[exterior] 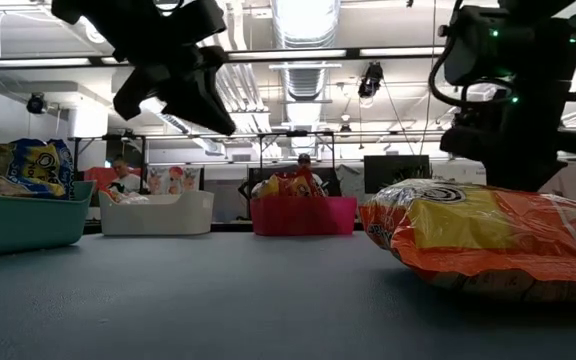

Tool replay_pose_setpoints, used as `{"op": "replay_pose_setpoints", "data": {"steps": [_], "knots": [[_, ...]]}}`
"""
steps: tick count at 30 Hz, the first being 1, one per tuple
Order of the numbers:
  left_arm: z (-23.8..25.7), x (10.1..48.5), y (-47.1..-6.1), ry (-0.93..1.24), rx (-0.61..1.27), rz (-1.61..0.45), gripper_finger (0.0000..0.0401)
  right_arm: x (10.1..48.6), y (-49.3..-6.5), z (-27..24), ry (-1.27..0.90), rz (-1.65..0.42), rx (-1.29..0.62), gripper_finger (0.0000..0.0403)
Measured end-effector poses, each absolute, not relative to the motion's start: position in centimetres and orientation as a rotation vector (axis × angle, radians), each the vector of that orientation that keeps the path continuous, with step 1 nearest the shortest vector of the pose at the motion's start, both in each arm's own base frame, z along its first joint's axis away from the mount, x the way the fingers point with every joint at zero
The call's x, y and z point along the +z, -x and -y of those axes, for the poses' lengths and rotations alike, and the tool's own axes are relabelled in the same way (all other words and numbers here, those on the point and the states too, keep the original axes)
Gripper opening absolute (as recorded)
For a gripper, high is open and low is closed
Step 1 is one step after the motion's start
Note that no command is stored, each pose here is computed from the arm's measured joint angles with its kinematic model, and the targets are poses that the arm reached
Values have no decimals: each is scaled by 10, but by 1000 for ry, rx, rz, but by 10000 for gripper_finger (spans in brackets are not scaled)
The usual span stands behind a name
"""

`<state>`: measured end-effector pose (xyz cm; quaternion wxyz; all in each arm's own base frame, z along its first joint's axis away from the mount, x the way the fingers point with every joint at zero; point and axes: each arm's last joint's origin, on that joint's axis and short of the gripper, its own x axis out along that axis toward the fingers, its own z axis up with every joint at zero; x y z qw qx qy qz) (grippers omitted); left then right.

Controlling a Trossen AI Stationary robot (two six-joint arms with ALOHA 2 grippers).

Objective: Sort Maruchan noodles
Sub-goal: Put the orange noodle pack into the white bin

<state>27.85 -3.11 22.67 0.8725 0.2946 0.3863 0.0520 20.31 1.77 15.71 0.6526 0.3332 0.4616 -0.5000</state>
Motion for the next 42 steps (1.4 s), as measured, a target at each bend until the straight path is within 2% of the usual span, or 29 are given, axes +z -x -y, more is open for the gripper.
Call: {"op": "replay_pose_setpoints", "data": {"steps": [3, 7, 10, 14, 20, 24, 31, 35, 42], "knots": [[31, 224, -277, -597, 116, -811, 0, 155, -213, -19, -753, -1031, -1102, 57], [31, 225, -278, -571, 128, -795, 0, 164, -241, -22, -738, -934, -931, 49], [31, 226, -279, -557, 135, -779, 0, 182, -269, -27, -672, -811, -704, 47], [31, 226, -279, -518, 148, -770, 0, 206, -279, -28, -576, -777, -618, 47], [34, 219, -278, -366, 108, -767, 0, 219, -270, -27, -509, -873, -650, 47], [36, 211, -278, -257, 97, -698, 0, 204, -256, -24, -494, -962, -731, 47], [37, 193, -273, -197, 109, -600, 0, 166, -229, -14, -508, -1020, -919, 47], [36, 190, -272, -177, 115, -565, 0, 152, -224, -12, -554, -994, -951, 47], [36, 187, -271, -156, 123, -543, 0, 145, -251, -14, -681, -723, -793, 47]]}}
